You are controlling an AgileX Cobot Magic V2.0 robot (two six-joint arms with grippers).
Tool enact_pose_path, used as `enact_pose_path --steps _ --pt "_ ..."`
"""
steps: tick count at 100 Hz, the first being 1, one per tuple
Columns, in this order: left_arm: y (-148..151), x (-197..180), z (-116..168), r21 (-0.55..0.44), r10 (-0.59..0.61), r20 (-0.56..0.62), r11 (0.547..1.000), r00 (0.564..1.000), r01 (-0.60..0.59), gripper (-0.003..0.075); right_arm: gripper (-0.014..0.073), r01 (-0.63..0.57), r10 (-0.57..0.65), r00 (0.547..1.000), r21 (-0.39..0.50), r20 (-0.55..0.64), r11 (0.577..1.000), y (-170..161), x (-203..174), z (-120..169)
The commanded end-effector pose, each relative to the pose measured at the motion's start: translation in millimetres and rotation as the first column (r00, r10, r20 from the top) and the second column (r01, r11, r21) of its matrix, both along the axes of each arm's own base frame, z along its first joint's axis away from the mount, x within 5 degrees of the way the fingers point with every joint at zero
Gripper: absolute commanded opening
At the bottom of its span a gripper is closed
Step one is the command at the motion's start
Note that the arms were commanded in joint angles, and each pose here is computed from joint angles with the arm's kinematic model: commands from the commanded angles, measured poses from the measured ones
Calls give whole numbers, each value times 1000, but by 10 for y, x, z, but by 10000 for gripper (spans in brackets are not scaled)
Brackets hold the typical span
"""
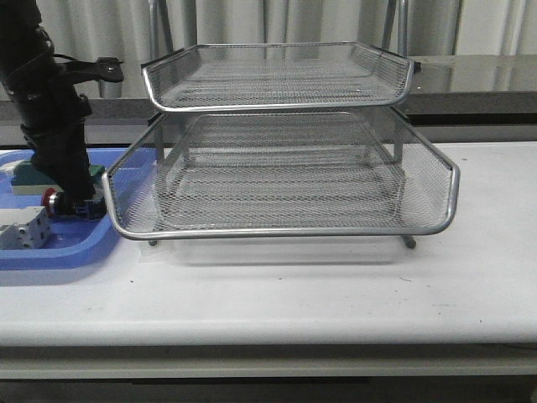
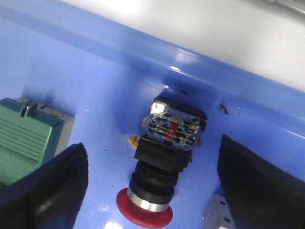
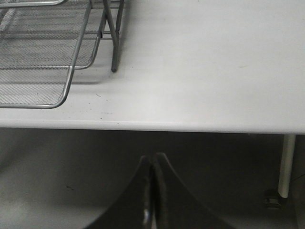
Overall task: Place button on rack with both arms
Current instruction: 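Lower the left gripper into the blue bin and grasp the red push button, then lift the red push button and carry it over the pulled-out middle tray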
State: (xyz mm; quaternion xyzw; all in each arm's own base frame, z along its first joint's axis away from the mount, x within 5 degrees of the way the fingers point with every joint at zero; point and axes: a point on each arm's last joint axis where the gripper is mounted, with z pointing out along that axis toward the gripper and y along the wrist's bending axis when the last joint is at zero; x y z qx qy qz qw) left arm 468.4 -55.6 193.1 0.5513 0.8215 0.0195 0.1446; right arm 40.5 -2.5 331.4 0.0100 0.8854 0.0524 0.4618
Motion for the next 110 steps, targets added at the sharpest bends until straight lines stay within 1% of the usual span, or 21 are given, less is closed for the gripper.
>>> enact_pose_path --steps 1,18,51,69,74,81,100,110 --pt "-33 17 338 -25 6 112 1000 994 -3 544 -69 4 -3 996 -5 85 1000 -8 26 137" --pt "-37 55 181 -22 6 86 1000 996 -4 544 -69 4 -3 996 -5 85 1000 -8 26 137" --pt "-42 91 7 -21 7 54 1000 998 -6 544 -69 4 -3 996 -5 85 1000 -8 26 137" --pt "-43 97 -6 -21 7 53 1000 999 -6 538 -69 4 -3 996 -5 85 1000 -8 26 137" --pt "-43 99 0 -21 7 55 1000 998 -6 514 -69 4 -3 996 -5 85 1000 -8 26 137" --pt "-43 101 4 -21 7 56 1000 998 -6 448 -69 4 -3 996 -5 85 1000 -8 26 137" --pt "-43 101 4 -21 7 56 1000 998 -6 206 -69 4 -3 996 -5 85 1000 -8 26 137" --pt "-42 102 4 -19 7 57 1000 998 -6 113 -69 4 -3 996 -5 85 1000 -8 26 137"
